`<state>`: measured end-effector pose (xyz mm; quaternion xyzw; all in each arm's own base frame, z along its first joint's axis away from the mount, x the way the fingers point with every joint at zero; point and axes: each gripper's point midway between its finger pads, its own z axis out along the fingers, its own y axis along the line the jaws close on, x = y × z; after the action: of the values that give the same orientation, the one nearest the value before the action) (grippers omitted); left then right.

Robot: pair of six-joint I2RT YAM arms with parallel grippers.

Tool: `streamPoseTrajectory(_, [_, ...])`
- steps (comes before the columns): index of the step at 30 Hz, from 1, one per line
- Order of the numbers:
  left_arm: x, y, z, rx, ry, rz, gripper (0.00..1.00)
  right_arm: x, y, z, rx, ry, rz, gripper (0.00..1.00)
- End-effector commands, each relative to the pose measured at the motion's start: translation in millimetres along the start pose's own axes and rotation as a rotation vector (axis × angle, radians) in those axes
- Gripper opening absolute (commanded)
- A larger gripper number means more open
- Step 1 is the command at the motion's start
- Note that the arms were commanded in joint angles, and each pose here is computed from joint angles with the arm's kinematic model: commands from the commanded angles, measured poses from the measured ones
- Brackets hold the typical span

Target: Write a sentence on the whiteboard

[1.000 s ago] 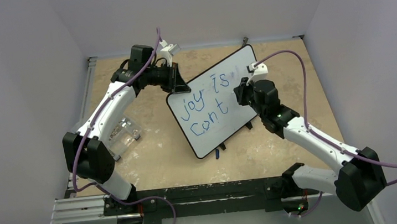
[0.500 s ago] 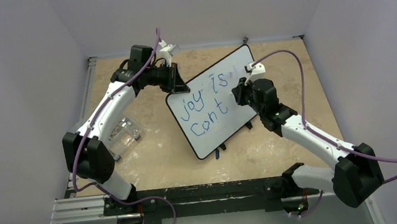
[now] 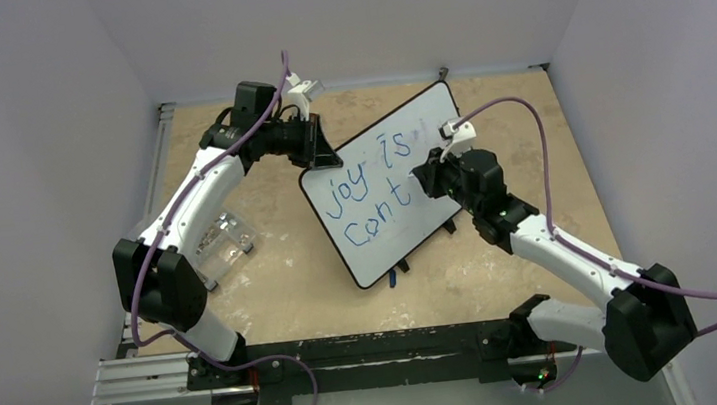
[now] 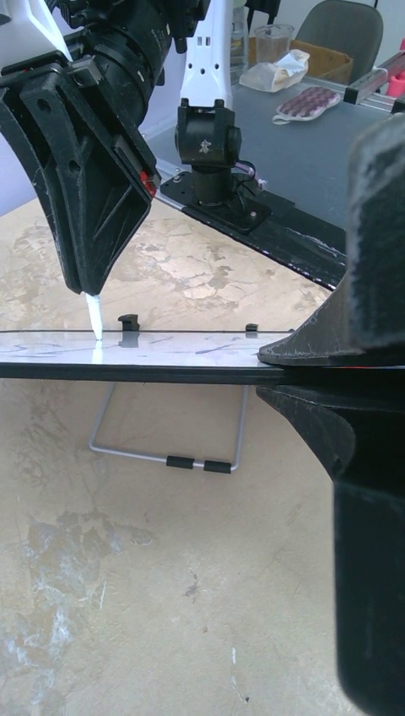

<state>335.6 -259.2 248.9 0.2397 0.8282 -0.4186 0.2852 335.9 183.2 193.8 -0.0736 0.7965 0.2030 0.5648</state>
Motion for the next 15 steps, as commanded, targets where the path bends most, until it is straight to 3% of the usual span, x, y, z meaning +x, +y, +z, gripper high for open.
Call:
streamPoseTrajectory(1, [-20.7, -7.8, -10.4, -0.008, -0.075, 0.129, 0.0, 27.0, 3.8, -2.8, -0.043, 0.066, -0.012, 0.0])
streamPoseTrajectory(15, [-20.4, -7.6, -10.6, -0.009, -0.075, 0.131, 0.0, 29.8, -20.9, -10.8, 0.102, 0.068, 0.026, 0.0])
